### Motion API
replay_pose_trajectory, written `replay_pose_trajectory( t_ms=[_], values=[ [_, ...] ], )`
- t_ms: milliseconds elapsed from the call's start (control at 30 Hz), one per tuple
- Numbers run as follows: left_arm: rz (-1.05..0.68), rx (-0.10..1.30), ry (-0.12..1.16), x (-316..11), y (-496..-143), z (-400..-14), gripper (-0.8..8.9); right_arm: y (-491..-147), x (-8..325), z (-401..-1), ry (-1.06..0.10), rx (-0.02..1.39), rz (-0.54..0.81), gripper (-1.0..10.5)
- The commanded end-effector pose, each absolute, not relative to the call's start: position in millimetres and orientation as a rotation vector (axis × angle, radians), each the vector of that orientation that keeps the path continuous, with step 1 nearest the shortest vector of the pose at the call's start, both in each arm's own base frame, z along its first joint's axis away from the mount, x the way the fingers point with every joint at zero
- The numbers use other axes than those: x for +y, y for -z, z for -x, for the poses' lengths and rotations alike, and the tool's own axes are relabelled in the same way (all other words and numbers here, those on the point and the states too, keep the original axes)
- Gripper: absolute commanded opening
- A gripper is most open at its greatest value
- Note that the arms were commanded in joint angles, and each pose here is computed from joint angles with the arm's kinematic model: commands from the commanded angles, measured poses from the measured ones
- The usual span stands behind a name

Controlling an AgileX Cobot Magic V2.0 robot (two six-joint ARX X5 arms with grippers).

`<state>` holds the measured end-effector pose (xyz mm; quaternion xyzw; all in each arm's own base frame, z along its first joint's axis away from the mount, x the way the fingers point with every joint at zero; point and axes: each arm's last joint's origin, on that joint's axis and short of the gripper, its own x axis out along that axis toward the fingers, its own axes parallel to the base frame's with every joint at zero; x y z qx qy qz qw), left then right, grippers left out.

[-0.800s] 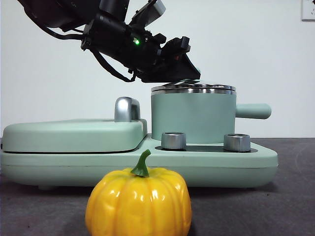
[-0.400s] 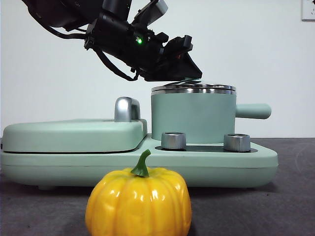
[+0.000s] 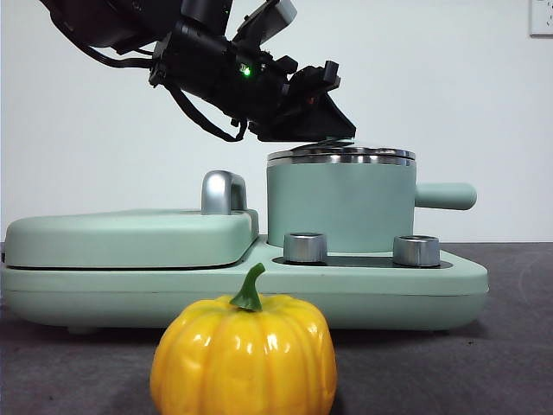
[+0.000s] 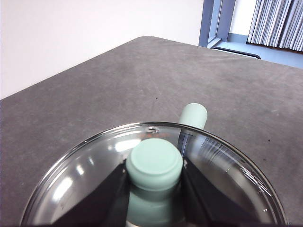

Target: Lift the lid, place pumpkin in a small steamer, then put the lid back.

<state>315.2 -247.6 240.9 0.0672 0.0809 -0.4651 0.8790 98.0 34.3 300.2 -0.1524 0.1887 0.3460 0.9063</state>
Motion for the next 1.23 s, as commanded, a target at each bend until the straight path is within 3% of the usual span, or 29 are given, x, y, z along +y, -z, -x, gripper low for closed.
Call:
replay_pose_trajectory(
  t_ms=[33, 867, 1233],
  values=[
    [-0.141, 0.154, 0.964, -252, -241, -319, 0.06, -305, 35, -98, -0.711, 0.383, 0.306, 2.4],
    [-0.113, 0.015, 0.956, -235, -301, -299, 0.06, -305, 35, -98, -0.711, 0.383, 0.306, 2.4],
    [-0.074, 0.226, 0.916, -197, -342, -255, 0.09, -305, 35, -98, -0.72, 0.381, 0.303, 2.4]
  ],
)
